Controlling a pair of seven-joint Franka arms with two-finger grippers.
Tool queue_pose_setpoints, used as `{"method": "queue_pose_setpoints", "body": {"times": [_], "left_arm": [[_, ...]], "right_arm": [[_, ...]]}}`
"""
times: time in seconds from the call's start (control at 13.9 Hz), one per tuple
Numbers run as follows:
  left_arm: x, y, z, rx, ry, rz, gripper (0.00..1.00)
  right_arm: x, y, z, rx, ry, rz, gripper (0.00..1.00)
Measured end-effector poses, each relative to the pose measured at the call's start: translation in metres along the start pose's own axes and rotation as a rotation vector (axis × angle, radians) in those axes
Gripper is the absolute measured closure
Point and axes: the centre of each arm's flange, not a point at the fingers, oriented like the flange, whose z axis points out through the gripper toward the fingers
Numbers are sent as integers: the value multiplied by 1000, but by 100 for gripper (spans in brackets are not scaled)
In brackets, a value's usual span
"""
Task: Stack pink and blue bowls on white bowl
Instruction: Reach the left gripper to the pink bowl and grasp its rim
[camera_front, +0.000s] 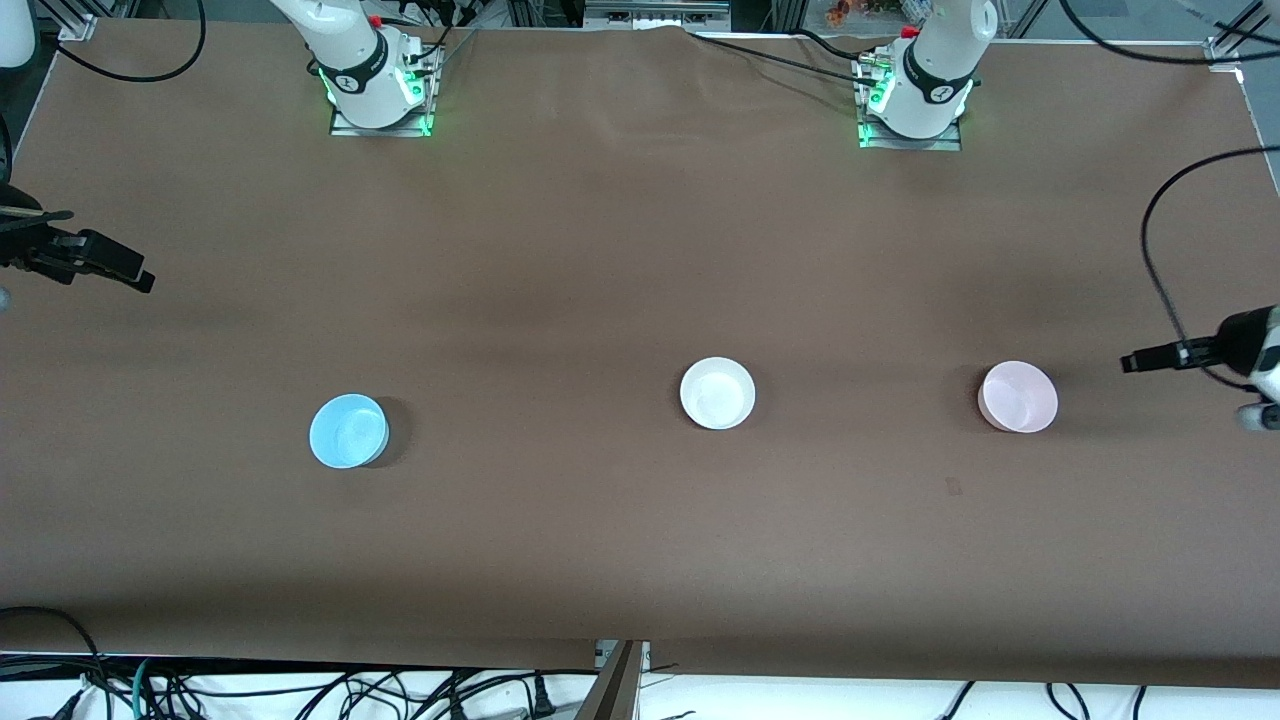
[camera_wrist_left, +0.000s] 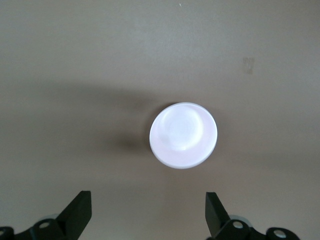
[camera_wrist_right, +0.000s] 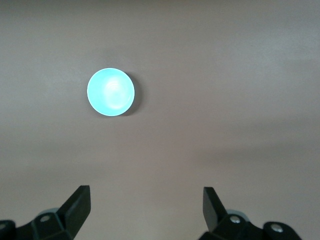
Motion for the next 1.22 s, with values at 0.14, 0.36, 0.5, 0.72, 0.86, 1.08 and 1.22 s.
{"method": "queue_pose_setpoints", "body": {"times": [0.14, 0.36, 0.5, 0.72, 0.86, 1.08, 1.22], "left_arm": [[4, -13, 45, -59, 22, 8, 0], [2, -36, 97, -124, 58, 36, 0], [-3, -43, 121, -141, 87, 43, 0], [-13, -45, 146, -152, 107, 19, 0], [-19, -45, 160, -154, 119, 36, 2], [-21, -46, 176, -194, 139, 68, 5], [-21, -48, 183, -193, 146, 74, 24]], "right_arm": [[0, 0, 0, 0, 0, 0, 0], [0, 0, 0, 0, 0, 0, 0], [0, 0, 0, 0, -2, 0, 1], [-1, 0, 1, 0, -7, 0, 0], [-1, 0, 1, 0, -8, -1, 0], [-1, 0, 1, 0, -9, 0, 0], [-1, 0, 1, 0, -9, 0, 0]]}}
